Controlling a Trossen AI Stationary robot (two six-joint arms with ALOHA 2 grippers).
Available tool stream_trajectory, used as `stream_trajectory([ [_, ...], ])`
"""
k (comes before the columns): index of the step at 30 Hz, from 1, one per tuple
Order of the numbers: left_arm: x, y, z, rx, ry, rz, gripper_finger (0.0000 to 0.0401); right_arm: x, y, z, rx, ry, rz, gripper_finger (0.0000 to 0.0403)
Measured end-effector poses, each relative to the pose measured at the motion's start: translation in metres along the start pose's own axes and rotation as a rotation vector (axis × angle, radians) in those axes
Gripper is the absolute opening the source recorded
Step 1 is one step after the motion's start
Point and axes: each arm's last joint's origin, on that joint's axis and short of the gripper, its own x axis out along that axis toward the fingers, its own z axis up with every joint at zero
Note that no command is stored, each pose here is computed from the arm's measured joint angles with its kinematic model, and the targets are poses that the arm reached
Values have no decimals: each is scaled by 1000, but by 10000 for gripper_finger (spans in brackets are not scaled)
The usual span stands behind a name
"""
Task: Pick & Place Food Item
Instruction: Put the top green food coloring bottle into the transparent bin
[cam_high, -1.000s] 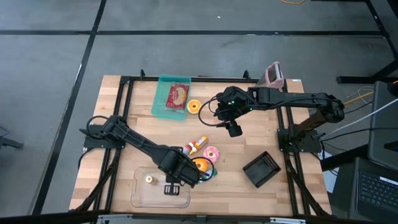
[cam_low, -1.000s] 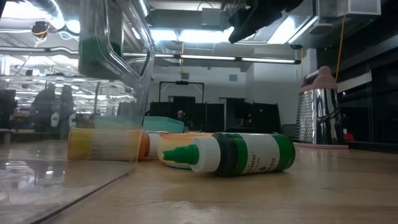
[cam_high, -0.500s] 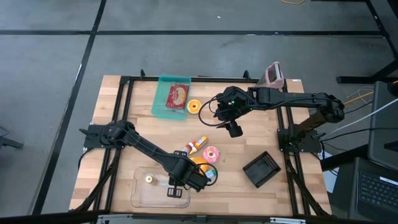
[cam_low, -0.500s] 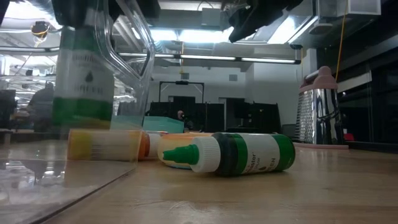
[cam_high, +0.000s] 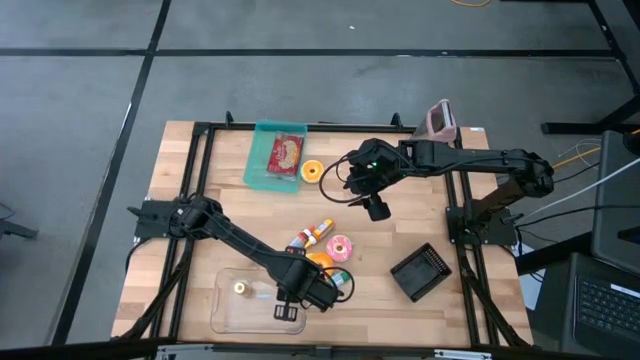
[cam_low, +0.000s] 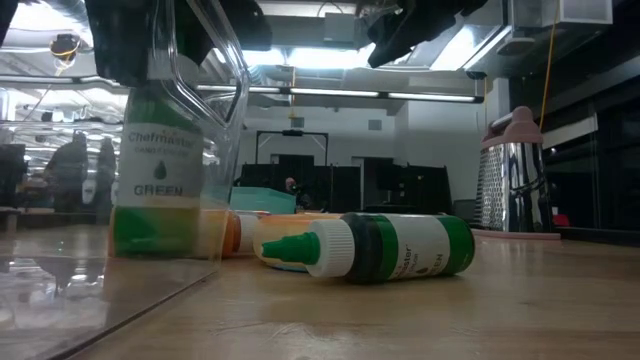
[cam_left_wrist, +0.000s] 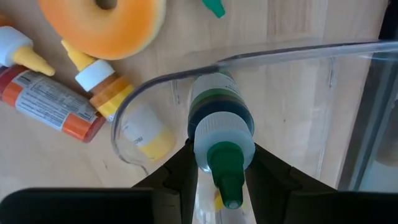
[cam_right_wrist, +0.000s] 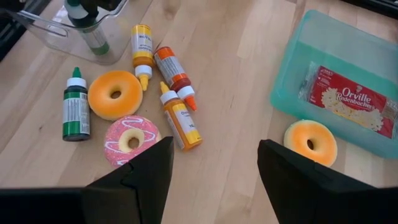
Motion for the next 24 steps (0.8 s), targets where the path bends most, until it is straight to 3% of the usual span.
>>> stream_trajectory([
  [20, 7, -2, 3, 4, 14, -12, 104, 0, 0, 0, 0, -4, 11, 231],
  [24, 8, -1, 3, 8, 19, -12, 146, 0, 0, 0, 0, -4, 11, 231],
])
